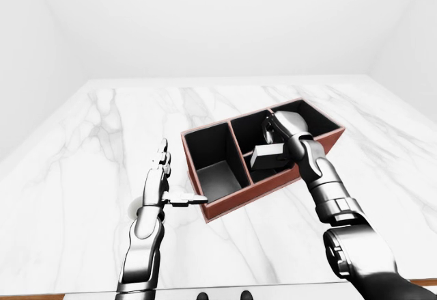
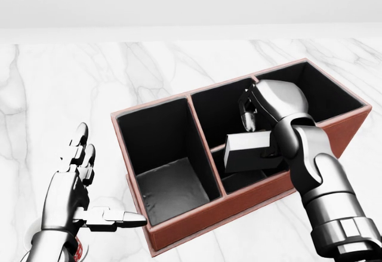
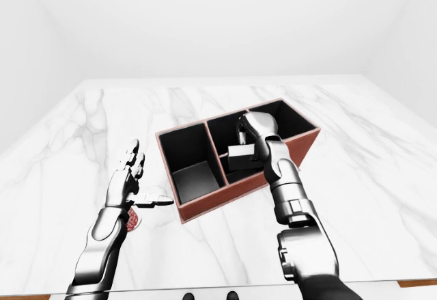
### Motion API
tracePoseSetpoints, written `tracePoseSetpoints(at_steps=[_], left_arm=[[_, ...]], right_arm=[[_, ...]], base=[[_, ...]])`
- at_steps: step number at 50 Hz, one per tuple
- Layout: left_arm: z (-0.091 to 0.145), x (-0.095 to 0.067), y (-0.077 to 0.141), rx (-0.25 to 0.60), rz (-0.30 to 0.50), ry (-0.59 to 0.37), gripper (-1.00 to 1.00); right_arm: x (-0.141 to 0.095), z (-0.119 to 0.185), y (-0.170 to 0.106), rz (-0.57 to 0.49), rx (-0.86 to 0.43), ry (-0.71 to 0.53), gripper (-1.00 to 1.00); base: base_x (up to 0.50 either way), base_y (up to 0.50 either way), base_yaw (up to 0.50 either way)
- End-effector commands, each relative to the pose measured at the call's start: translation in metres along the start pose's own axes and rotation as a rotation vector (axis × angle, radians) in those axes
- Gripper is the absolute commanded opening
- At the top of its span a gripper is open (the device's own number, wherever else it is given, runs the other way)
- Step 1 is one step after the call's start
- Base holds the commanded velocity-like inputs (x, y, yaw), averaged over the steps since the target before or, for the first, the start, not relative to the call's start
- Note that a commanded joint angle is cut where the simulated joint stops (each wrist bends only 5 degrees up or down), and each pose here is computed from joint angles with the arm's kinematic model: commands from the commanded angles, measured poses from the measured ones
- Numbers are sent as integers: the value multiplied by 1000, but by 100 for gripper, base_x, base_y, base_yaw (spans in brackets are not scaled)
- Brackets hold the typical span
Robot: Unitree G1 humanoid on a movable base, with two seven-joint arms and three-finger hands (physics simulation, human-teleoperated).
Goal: Pick up the book and place it in the back compartment of the caddy.
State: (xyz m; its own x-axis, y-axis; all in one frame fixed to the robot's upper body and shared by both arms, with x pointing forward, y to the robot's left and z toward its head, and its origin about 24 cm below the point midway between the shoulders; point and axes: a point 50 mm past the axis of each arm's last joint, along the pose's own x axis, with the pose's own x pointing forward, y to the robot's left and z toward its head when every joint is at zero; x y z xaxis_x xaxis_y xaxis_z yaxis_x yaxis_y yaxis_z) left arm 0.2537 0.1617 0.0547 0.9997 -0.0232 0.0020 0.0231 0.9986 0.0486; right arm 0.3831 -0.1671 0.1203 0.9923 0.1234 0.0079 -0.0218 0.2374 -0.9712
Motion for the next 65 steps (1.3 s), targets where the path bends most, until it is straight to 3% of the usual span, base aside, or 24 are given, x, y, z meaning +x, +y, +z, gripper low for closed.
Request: tracePoseSetpoints(at_steps=[1,58,59,60,61,65], left_arm=[[-1,0,0,0,0,2,100],[-1,0,0,5,4,6,100],[-1,0,0,5,4,4,100],[-1,0,0,5,4,3,100],[-1,0,0,6,5,4,100],[-2,0,0,6,4,7,100]], right_arm=[[-1,-1,13,-17,-23,11,-100],[-2,-1,36,2,-61,27,-100],[-1,-1,35,-4,-61,26,-62],[-1,-1,35,-8,-60,26,38],[-1,0,35,-6,-57,25,100],[-1,2,32,-18,-48,19,100]], base=[[0,0,0],[0,0,0],[0,0,0],[0,0,0],[0,0,0],[0,0,0]])
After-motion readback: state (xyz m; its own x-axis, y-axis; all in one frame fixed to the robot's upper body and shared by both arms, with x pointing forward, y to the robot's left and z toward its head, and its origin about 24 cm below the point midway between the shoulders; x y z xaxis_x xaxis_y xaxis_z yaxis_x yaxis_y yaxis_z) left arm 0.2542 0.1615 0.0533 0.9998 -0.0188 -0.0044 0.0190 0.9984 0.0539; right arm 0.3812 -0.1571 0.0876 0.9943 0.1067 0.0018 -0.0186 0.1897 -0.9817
